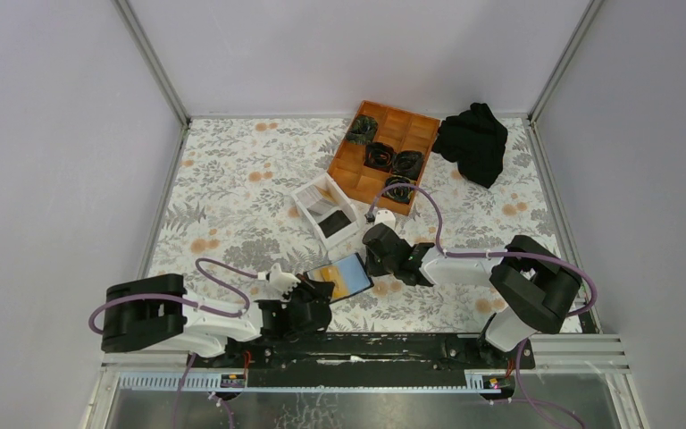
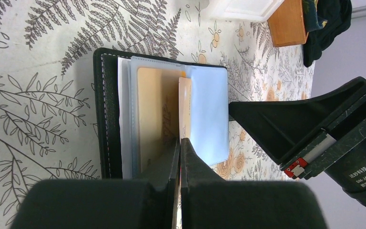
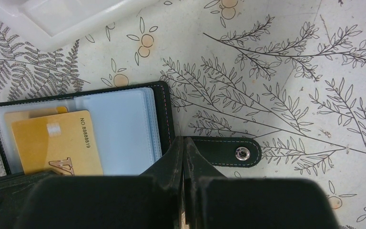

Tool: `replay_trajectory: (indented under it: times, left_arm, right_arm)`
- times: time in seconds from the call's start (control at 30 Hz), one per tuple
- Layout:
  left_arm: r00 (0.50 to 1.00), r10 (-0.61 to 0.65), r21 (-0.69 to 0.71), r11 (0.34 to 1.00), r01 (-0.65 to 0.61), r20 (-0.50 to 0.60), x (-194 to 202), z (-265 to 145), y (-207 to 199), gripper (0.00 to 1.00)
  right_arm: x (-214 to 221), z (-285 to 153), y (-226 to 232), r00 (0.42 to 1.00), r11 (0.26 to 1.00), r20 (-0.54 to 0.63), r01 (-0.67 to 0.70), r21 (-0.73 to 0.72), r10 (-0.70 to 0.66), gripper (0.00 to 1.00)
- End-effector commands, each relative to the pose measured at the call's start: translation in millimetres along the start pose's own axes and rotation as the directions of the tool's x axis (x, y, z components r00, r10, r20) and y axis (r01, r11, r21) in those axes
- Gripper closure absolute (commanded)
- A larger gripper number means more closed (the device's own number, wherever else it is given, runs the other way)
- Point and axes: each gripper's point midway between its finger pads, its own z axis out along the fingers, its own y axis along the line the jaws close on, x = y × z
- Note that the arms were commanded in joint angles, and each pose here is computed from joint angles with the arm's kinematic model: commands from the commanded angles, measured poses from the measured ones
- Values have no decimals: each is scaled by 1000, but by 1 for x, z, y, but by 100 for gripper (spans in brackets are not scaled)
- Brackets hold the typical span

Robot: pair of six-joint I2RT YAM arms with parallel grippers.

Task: Put the credit cards into the card holder
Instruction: Insert the credit card into the card holder.

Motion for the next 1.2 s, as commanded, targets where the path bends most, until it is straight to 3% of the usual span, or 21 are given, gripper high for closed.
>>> replay_trajectory:
  times: [0.0,0.47,1.17]
  left_arm:
    - [996,84,-79,993,-85,-13,3,0,24,100]
    - [994,53,-77,996,-46,99,-22,-3,22,100]
    - [996,37,-29,999,-35,83,-12,4,18,100]
  right_arm:
    - [1,-7,4,1000,1000,-10,9,-2,-9,100]
    - [7,-4,3,1000,1000,-21,9,-3,-9,100]
    - [12,-2,1,1000,1000,-27,13,7,-13,100]
